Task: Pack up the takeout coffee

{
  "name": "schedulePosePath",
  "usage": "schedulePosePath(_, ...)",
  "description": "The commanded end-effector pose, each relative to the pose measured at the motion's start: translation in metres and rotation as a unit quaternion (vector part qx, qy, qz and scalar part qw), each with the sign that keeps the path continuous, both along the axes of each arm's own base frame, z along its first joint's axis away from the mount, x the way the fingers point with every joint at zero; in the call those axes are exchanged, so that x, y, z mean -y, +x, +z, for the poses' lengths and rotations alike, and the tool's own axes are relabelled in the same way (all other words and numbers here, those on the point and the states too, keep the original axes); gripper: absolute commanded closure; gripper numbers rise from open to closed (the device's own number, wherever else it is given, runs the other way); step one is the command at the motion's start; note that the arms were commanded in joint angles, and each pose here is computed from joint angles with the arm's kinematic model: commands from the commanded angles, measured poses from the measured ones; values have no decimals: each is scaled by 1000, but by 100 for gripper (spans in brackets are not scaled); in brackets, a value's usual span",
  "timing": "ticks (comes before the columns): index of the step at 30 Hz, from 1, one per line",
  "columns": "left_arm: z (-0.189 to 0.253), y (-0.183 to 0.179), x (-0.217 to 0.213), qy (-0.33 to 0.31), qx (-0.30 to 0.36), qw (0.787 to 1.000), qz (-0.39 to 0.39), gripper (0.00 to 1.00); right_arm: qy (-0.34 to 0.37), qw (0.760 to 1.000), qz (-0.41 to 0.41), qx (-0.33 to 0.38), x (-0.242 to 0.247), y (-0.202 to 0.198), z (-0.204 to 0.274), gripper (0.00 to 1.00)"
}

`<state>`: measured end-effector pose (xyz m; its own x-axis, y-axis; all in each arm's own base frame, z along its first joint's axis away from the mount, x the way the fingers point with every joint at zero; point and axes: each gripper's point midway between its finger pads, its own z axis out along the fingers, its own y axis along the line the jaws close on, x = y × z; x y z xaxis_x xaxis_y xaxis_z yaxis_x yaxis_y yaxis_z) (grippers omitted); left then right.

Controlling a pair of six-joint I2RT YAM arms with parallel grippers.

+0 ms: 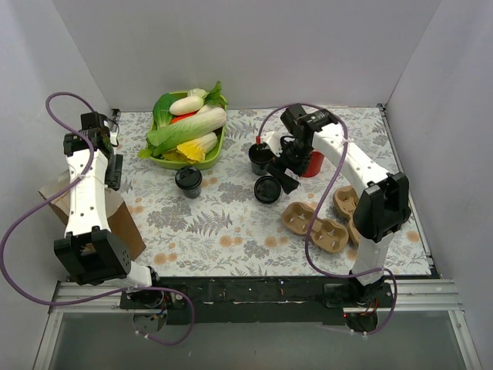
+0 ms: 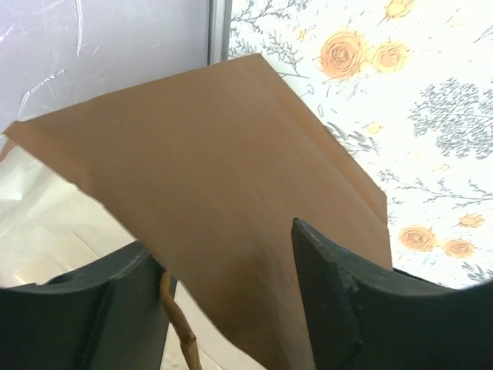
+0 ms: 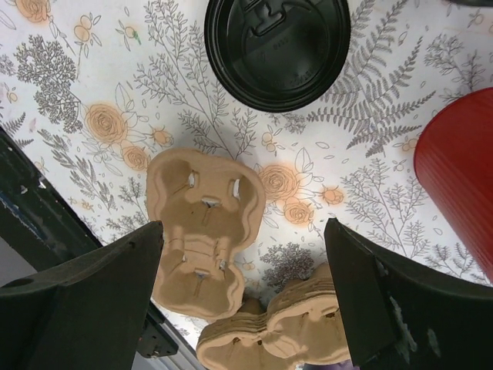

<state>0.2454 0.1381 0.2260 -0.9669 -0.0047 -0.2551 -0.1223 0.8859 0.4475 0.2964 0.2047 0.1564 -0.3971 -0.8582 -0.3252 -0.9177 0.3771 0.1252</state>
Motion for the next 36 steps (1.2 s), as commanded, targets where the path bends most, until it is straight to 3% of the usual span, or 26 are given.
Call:
schedulePosePath(1, 24, -1, 13, -24, 43, 999, -21, 49, 1, 1000, 0, -15, -6, 5, 0, 7)
schedulePosePath(3, 25, -1, 14, -25, 44, 998, -24, 57, 5, 1000, 0, -11, -9, 8, 2, 7)
schedulePosePath(7, 23, 0, 18, -31, 45, 998, -30, 62, 11, 1000, 0, -12, -15, 14, 3, 7)
schedulePosePath(9, 22, 2, 21, -35, 43, 998, -36, 70, 14, 1000, 1, -11, -17, 16, 4, 7)
schedulePosePath(10, 23, 2, 23, -34, 42, 998, -42, 75, 15, 1000, 2, -11, -17, 16, 4, 7)
schedulePosePath(11, 22, 3, 24, -32, 39, 998, -46, 98, 16, 1000, 3, -12, -18, 17, 4, 7)
schedulePosePath(12, 23, 4, 24, -27, 39, 998, -48, 100, 23, 1000, 5, -11, -21, 16, 7, 7)
schedulePosePath(18, 36, 14, 34, -38, 63, 994, -75, 100, 63, 998, 14, 2, -34, 20, 27, 7)
schedulePosePath(24, 55, 15, 57, -74, 100, 977, -173, 100, 82, 996, 19, 6, -39, 22, 34, 7)
schedulePosePath(29, 77, -5, 97, -105, 153, 928, -323, 100, 96, 995, 6, 16, -38, 30, 40, 7)
schedulePosePath(36, 76, -8, 132, -165, 174, 895, -376, 100, 97, 995, 3, 27, -39, 35, 44, 7)
